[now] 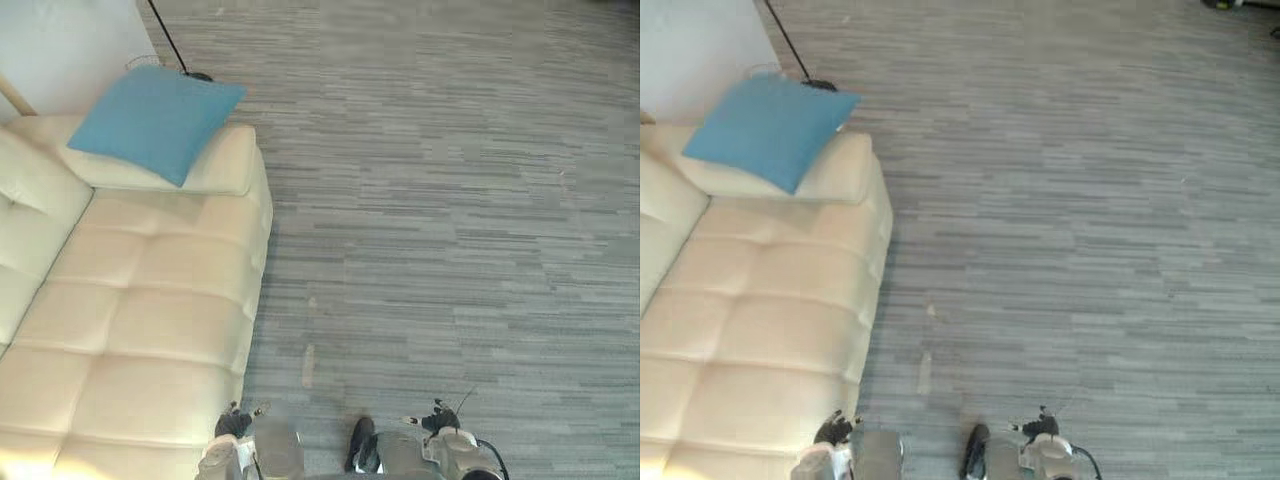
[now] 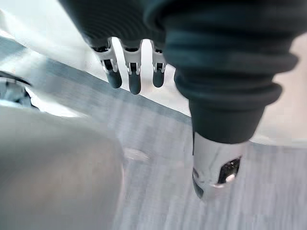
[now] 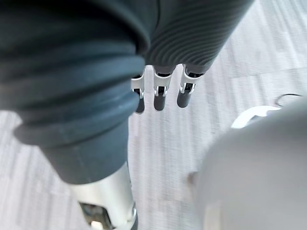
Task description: Pick up cushions and gather them together orderly.
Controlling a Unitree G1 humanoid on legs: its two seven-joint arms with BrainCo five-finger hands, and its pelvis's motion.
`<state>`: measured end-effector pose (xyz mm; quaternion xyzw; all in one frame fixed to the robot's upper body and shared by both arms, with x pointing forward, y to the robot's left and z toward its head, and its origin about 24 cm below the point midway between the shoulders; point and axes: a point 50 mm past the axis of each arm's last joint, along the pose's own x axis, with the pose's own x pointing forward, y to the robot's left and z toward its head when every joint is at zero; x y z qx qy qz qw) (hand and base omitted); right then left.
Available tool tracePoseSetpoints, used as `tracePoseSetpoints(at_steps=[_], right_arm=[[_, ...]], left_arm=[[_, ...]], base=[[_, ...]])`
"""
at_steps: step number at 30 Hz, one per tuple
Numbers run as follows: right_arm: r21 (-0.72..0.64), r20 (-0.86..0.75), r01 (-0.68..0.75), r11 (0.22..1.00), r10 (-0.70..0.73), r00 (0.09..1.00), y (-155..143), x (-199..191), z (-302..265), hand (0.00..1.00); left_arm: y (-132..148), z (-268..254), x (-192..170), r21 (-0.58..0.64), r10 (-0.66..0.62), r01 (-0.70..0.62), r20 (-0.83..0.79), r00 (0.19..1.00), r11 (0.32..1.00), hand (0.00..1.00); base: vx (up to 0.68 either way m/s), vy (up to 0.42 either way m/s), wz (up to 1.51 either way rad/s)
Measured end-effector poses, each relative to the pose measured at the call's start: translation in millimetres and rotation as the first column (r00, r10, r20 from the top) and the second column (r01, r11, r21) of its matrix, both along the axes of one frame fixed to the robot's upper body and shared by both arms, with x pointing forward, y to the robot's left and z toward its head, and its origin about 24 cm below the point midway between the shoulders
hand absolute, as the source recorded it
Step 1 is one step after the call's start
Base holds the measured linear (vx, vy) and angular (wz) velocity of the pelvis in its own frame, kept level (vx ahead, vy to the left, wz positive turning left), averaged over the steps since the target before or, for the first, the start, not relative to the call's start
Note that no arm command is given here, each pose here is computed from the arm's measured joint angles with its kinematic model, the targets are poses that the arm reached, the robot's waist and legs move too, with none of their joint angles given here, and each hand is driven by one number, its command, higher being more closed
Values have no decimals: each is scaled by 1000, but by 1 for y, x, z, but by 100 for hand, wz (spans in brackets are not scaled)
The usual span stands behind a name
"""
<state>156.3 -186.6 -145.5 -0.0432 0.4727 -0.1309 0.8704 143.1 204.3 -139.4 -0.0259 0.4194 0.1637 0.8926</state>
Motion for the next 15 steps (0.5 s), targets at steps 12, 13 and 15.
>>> tracePoseSetpoints(at_steps=[12,13,15], right_arm=[[28,53,11,1000,-13,999,9,6,4,0],[25,46,11,1000,-12,999,8,2,3,0],[28,18,14,1000,-14,1000,8,-9,-2,0]], left_arm=[[5,0,0,16,-10,10,-8,1000,1000,0],[5,0,0,22,-27,27,-15,1000,999,0],[4,-2,-2,20,-34,35,-37,999,999,0]], base=[[509,98,-14],[488,114,33],[593,58,64]])
